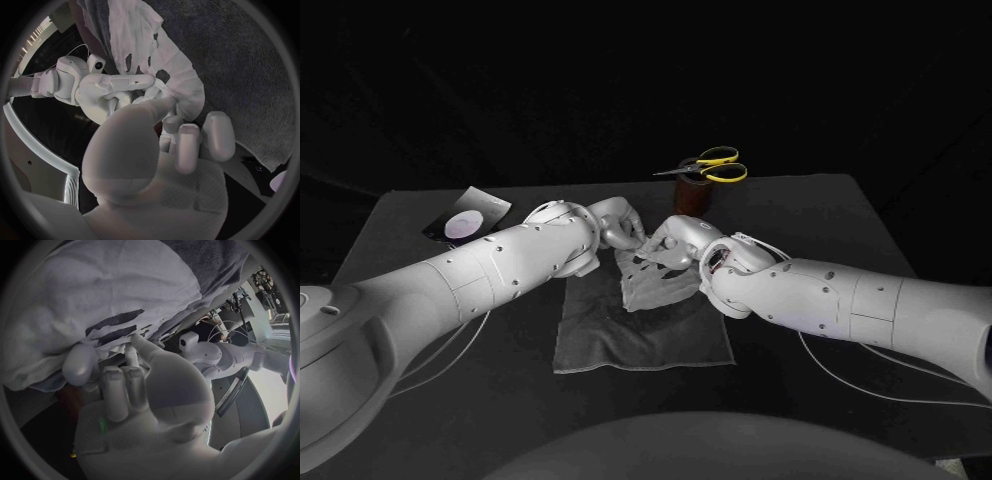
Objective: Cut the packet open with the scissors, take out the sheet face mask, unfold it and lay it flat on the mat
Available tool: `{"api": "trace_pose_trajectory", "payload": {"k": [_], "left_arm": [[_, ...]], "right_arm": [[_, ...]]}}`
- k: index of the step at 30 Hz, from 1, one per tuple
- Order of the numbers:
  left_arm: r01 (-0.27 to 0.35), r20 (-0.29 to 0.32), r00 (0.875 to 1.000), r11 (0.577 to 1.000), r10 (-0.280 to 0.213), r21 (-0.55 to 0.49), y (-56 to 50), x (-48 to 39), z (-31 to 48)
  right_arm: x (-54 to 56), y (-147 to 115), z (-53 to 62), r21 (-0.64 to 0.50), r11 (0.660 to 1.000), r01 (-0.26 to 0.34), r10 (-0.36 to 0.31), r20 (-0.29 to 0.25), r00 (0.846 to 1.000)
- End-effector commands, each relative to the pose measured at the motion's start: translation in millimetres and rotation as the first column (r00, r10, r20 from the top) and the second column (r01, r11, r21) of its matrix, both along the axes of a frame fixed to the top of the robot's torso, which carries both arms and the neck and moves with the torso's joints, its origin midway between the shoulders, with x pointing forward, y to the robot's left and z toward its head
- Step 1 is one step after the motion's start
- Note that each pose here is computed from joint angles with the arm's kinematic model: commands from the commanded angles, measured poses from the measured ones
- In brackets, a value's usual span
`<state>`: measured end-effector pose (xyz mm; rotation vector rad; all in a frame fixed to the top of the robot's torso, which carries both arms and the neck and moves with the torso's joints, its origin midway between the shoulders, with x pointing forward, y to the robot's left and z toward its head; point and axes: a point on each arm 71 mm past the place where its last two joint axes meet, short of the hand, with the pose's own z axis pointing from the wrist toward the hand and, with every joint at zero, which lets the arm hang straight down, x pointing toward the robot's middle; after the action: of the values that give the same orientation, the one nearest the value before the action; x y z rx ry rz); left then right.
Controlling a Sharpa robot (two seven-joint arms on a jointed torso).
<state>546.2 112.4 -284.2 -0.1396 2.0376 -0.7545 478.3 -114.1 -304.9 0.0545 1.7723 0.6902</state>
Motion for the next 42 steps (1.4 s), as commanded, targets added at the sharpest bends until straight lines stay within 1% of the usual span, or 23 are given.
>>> {"api": "trace_pose_trajectory", "payload": {"k": [1, 15, 24, 30, 37, 42], "left_arm": [[0.016, -0.023, 1.0, 1.0, -0.016, 0.002, -3.7, -2.0, -1.8], [0.01, -0.024, 1.0, 1.0, -0.01, 0.005, -1.9, -1.0, -2.4], [0.007, -0.026, 1.0, 1.0, -0.007, 0.008, -0.6, -0.3, -2.8], [0.006, -0.027, 1.0, 1.0, -0.005, 0.01, -0.2, -0.1, -3.0], [0.004, -0.027, 1.0, 1.0, -0.003, 0.011, 0.6, 0.1, -3.1], [0.001, -0.028, 1.0, 1.0, 0.0, 0.013, 2.1, 0.4, -3.2]], "right_arm": [[-2.4, 1.7, -3.1, -0.022, 1.0, -0.023, 0.022, -0.006, 1.0], [-2.8, 0.7, 0.7, 0.009, 1.0, -0.016, 0.016, 0.04, 0.999], [-7.3, 1.0, 3.6, 0.035, 0.999, -0.03, 0.028, 0.06, 0.998], [-13.3, -1.3, 4.2, 0.042, 0.998, -0.038, 0.036, 0.051, 0.998], [-22.3, -8.6, 4.5, 0.039, 0.998, -0.046, 0.045, 0.023, 0.999], [-32.7, -15.6, 4.7, 0.041, 0.997, -0.058, 0.058, -0.004, 0.998]]}}
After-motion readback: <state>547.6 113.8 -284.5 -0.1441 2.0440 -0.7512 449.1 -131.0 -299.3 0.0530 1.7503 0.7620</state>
